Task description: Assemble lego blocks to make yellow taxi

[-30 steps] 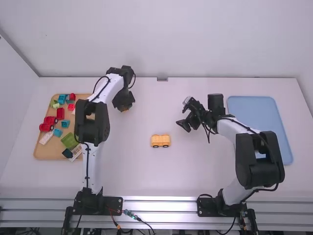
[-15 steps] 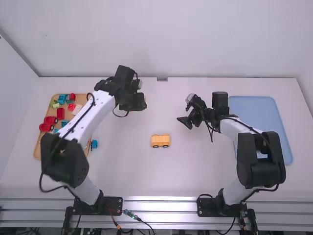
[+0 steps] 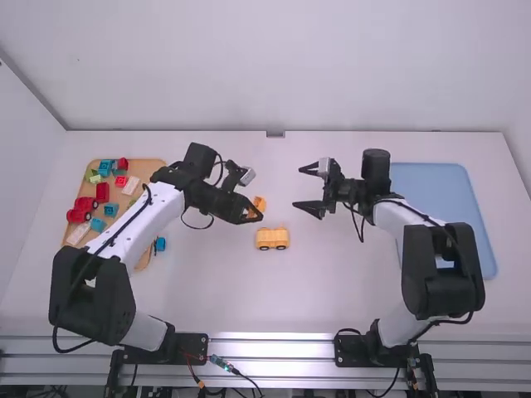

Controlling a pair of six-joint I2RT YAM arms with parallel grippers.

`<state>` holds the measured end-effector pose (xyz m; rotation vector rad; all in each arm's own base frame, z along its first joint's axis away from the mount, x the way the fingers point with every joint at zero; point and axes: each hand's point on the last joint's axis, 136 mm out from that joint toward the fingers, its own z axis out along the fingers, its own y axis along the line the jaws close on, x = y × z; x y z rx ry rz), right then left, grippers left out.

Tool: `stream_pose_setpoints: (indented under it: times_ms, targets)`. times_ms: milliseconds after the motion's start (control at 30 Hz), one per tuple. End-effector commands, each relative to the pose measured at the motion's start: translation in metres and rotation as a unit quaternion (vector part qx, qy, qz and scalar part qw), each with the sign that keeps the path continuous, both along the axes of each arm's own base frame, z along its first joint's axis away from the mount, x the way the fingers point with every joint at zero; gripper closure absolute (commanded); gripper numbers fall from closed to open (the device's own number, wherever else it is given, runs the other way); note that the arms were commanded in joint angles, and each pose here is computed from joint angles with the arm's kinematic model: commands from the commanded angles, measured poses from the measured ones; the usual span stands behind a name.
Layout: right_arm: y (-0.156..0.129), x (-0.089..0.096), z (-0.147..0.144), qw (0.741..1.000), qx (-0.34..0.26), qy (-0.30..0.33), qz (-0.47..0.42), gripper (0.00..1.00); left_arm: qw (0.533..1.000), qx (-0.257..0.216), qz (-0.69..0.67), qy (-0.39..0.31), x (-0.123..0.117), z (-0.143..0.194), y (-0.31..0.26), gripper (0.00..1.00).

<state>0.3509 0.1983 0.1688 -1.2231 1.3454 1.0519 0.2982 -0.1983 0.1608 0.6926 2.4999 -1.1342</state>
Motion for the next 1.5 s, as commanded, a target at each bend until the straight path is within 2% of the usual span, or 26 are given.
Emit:
stream_pose_setpoints:
  times_ms: [0, 133, 333, 467, 600, 867, 1000, 1133, 1300, 1467]
  targets:
    - [0.009, -0.028, 0.032, 0.992, 0.053, 0.086, 0.078, 0.01, 0.996, -0.044, -0.068, -0.049, -0.008, 0.01, -0.009, 0.96]
    - [0.022, -0.031, 0.037, 0.983, 0.053, 0.151, 0.086, 0.01, 0.989, -0.069, -0.099, -0.08, -0.011, 0.016, -0.016, 0.98]
    - [0.027, -0.037, 0.042, 0.984, 0.055, 0.131, 0.104, 0.01, 0.984, -0.105, -0.11, -0.09, -0.013, 0.025, -0.02, 0.98]
    - [0.022, -0.033, 0.044, 0.97, 0.056, 0.218, 0.091, 0.01, 0.976, -0.137, -0.135, -0.106, -0.019, 0.034, -0.027, 0.98]
    - [0.025, -0.032, 0.045, 0.961, 0.055, 0.258, 0.085, 0.01, 0.969, -0.158, -0.145, -0.123, -0.019, 0.042, -0.028, 0.98]
    - [0.038, -0.038, 0.052, 0.961, 0.052, 0.25, 0.102, 0.03, 0.946, -0.221, -0.166, -0.17, -0.018, 0.043, -0.038, 0.98]
    - [0.039, -0.037, 0.053, 0.964, 0.053, 0.24, 0.101, 0.06, 0.951, -0.228, -0.135, -0.161, -0.007, 0.037, -0.037, 0.98]
    - [0.043, -0.026, 0.05, 0.964, 0.053, 0.252, 0.063, 0.12, 0.948, -0.247, -0.114, -0.168, 0.0, 0.034, -0.041, 0.98]
    - [0.049, -0.029, 0.052, 0.966, 0.052, 0.241, 0.071, 0.22, 0.955, -0.241, -0.054, -0.163, 0.015, 0.027, -0.037, 0.98]
    - [0.054, -0.031, 0.05, 0.967, 0.051, 0.238, 0.07, 0.26, 0.95, -0.256, -0.048, -0.17, 0.013, 0.03, -0.039, 0.98]
